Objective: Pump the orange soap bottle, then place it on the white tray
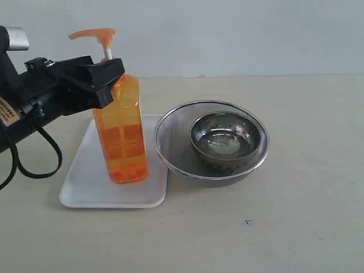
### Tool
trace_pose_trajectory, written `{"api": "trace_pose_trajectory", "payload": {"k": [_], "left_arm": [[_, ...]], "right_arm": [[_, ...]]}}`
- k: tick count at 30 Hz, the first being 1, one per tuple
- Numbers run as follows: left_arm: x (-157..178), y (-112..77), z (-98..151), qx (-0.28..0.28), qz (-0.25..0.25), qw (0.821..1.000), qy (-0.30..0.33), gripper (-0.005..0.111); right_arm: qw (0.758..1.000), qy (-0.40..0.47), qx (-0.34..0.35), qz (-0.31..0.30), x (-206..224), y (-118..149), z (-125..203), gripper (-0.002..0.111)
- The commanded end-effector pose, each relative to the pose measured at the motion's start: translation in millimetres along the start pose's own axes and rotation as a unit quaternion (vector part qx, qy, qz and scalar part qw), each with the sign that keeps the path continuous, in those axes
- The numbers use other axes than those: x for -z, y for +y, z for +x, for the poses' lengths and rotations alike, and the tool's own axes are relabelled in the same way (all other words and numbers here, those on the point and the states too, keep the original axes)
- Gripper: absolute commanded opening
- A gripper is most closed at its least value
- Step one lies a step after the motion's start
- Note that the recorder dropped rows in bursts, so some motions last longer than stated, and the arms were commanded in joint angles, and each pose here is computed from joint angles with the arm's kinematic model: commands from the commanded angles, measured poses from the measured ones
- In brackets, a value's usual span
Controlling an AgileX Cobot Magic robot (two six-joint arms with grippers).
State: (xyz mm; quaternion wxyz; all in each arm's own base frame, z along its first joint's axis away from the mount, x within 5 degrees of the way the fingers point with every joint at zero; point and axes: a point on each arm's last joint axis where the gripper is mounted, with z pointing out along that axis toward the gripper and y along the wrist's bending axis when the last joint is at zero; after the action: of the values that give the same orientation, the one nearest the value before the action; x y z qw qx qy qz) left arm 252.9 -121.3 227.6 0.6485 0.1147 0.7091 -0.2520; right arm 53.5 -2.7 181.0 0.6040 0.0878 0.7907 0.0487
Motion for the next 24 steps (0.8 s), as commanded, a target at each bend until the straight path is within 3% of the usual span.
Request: {"api": "trace_pose_trajectory", "payload": {"k": [1, 6, 13, 24], "left_arm": [[-2, -2.0, -1, -0.005, 0.007, 1.0, -0.005, 0.085], [-8, 0.5, 11, -0.002, 0.01, 1.0, 0.001, 0.086], [-15, 0.7, 17, 0.003, 0.031, 0.999, -0.045, 0.086], [-38, -1.6, 21, -0.019, 0.059, 0.998, -0.028, 0.084]], "right_arm": [[1.0, -0.005, 0.0, 0.0, 0, 0, -1, 0.001], [1.0, -0.005, 0.0, 0.0, 0, 0, -1, 0.001], [1.0, -0.005, 0.0, 0.0, 0, 0, -1, 0.001], [1.0, -0.005, 0.001, 0.0, 0, 0, -1, 0.001]]}}
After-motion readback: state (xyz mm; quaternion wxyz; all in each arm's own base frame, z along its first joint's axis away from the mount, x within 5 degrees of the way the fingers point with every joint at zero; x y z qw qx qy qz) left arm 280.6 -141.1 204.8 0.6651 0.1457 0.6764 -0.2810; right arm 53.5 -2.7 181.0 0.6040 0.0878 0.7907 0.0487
